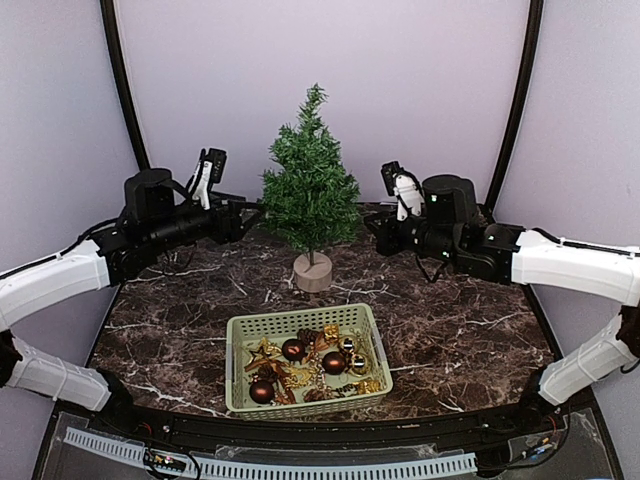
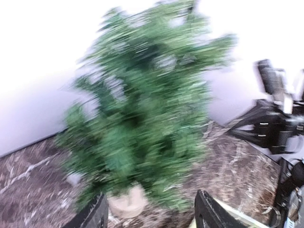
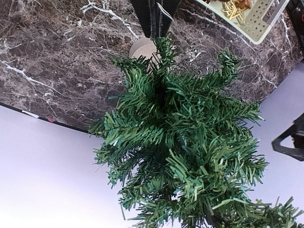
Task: Decorate the small christmas tree
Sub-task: Wrap the side of the string light in the gap of the branches.
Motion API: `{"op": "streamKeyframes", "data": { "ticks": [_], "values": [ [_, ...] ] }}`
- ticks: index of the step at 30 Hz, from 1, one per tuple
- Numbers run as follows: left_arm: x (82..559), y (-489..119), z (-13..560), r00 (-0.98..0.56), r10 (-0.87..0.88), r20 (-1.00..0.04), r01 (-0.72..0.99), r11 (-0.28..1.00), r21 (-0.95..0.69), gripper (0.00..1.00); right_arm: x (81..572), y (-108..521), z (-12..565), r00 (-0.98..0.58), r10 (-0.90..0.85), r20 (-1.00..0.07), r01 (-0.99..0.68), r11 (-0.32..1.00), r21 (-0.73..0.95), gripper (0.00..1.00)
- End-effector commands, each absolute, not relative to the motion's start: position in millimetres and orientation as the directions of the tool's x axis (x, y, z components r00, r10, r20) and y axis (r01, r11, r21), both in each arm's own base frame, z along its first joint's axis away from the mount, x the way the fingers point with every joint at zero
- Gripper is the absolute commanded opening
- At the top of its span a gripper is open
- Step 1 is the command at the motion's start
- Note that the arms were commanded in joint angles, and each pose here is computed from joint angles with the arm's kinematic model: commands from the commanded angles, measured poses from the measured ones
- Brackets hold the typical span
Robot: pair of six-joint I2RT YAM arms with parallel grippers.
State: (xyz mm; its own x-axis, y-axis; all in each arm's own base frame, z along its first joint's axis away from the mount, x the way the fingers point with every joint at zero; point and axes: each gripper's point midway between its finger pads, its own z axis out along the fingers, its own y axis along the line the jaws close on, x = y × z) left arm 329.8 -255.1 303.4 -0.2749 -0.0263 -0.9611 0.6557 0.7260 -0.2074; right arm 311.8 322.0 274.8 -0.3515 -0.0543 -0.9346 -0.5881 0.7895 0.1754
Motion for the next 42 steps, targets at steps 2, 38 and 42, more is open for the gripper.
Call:
{"op": "streamKeyframes", "data": {
  "ticks": [2,38,42],
  "values": [
    [290.9,-294.0,324.8,-0.181,0.140,-0.973,0.759,0.649,-0.048,0.63,309.9,322.4,299.2,-0.308,-0.009,-0.951,-0.593,0.784,0.184,0.00],
    [346.7,-365.4,311.8,-0.044,0.368,-0.929,0.700,0.675,0.234,0.42,301.4,330.7,293.2,-0.334,0.026,-0.942,-0.624,0.743,0.242,0.00],
    [346.9,-367.0,309.5,-0.041,0.373,-0.927,0.705,0.668,0.238,0.33,294.6,333.2,297.9,-0.319,0.018,-0.948,-0.648,0.725,0.232,0.00]
  ]
}}
